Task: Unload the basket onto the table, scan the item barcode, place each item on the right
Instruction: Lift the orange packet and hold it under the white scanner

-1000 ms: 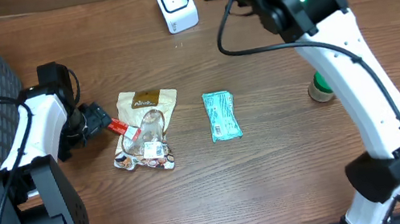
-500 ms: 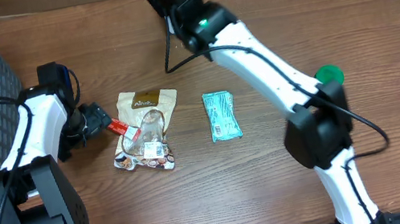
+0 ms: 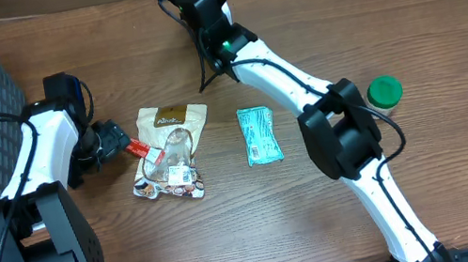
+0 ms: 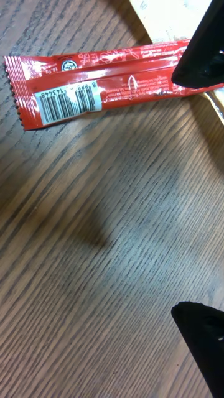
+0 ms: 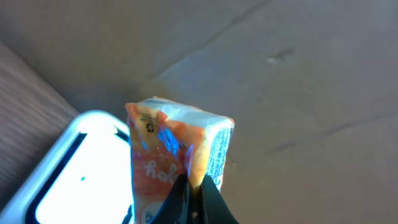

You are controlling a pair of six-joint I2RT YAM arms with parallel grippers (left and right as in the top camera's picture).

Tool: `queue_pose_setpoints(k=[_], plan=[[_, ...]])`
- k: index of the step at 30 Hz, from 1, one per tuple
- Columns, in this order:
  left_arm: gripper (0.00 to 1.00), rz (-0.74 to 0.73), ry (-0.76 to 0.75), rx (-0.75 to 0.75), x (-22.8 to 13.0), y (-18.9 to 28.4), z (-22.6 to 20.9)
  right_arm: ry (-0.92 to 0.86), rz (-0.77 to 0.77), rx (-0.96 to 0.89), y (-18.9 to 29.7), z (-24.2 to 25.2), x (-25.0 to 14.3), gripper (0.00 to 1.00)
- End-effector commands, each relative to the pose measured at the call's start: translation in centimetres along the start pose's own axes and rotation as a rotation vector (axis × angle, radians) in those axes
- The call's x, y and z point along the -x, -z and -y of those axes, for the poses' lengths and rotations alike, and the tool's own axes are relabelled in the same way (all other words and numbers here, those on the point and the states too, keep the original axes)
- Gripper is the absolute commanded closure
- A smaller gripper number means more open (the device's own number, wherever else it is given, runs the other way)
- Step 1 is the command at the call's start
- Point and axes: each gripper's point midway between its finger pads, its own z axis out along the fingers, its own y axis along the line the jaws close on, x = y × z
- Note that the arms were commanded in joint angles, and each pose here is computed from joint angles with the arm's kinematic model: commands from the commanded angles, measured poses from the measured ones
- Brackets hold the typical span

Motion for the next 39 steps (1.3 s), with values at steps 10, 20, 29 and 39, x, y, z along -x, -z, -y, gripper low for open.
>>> queue_pose_setpoints(k=[10,20,29,39], plan=[[0.0,0.028,-0.002,0.009,0.9,0.5,-0.4,0.223,0.002,-0.025,-1.5,-1.8,-1.2,0.96],[0.0,0.028,-0.002,0.009,0.9,0.5,-0.4,0.181,-0.017,-0.001,-1.5,-2.4,-1.7,0.96],[0.0,0.029,-0.002,0.009,0.9,0.5,-0.4,0.181,-0.066,0.042,-1.4,-3.4,-3.1,0.96],[0.01,0.029,-0.002,0.009,0.9,0.5,-0.4,-0.022,-0.032,-0.215,0.6,4.9,0.6,0.97]])
